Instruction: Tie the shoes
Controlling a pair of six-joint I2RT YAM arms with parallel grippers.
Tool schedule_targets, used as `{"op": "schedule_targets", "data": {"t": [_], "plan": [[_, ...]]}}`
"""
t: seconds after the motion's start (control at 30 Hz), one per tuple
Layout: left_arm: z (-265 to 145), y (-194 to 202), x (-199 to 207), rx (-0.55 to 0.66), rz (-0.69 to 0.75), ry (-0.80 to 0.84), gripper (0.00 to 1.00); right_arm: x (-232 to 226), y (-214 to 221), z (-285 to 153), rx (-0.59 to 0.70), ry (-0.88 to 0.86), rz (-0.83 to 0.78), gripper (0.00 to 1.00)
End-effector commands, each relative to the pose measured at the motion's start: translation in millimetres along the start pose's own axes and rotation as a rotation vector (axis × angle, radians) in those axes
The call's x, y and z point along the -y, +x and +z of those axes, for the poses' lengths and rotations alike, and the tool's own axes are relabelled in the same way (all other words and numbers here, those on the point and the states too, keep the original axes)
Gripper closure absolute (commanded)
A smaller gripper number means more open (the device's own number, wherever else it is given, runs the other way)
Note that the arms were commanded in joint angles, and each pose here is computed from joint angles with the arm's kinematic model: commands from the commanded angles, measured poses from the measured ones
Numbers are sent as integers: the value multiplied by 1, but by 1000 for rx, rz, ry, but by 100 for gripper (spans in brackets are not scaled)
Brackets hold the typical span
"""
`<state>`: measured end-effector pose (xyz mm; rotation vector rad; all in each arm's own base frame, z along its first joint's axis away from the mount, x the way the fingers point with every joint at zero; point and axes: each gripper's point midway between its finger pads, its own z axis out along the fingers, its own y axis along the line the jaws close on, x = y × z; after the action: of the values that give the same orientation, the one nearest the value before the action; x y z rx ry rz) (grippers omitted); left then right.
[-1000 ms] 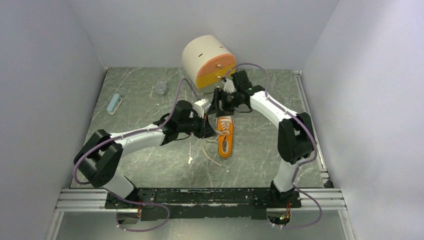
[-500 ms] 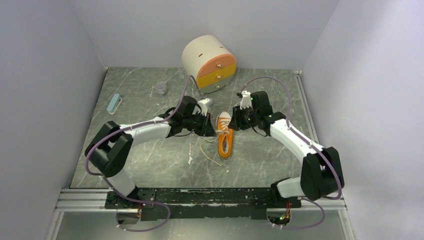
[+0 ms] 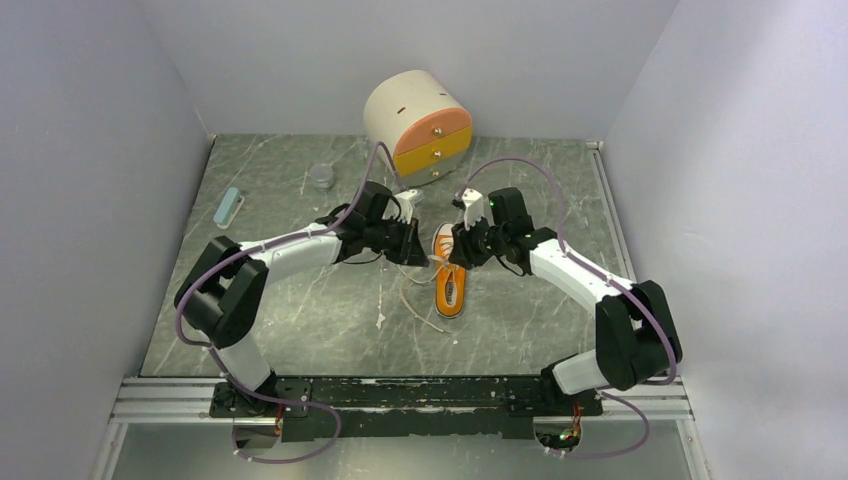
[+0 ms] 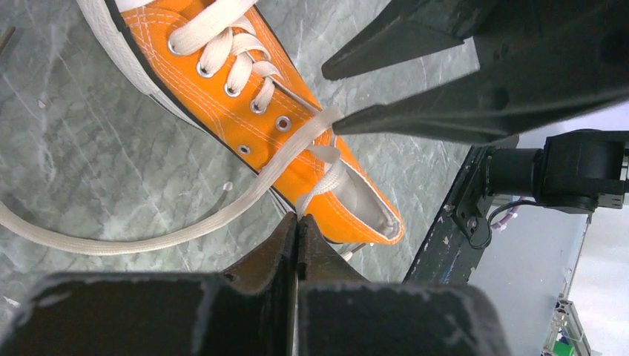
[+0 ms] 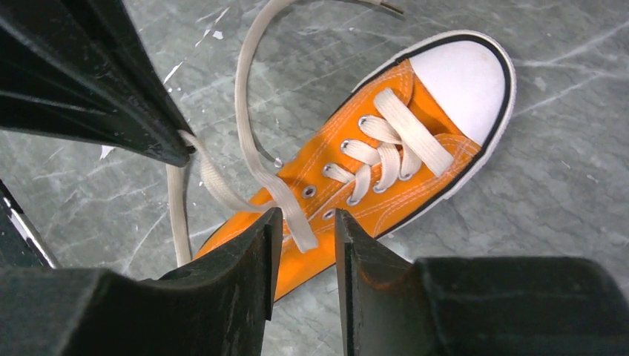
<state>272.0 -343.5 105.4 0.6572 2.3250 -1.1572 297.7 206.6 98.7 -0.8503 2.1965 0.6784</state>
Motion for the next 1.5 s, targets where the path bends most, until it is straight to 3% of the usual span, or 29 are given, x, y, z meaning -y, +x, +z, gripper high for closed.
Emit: {"op": "schedule_targets", "data": {"t": [0.0, 0.33, 0.63, 0.93, 1.3, 1.47], "plan": [[1, -8, 0, -17, 12, 17, 95, -4, 1, 8, -9, -14, -80, 64], [4, -14, -5, -21, -7, 10, 95, 1, 6, 9, -31, 16, -106, 64], [16, -19, -15, -53, -27, -14, 95, -3, -2, 6, 22, 0, -138, 100], [43, -46, -26, -60, -12, -21, 94, -17, -12, -5, 111, -44, -189, 100], [72, -20, 5, -168, 15, 191, 92, -14, -22, -11, 191, 8, -176, 100], [72, -14, 23, -154, 32, 258, 92, -6, -26, -13, 212, 61, -165, 100]]}}
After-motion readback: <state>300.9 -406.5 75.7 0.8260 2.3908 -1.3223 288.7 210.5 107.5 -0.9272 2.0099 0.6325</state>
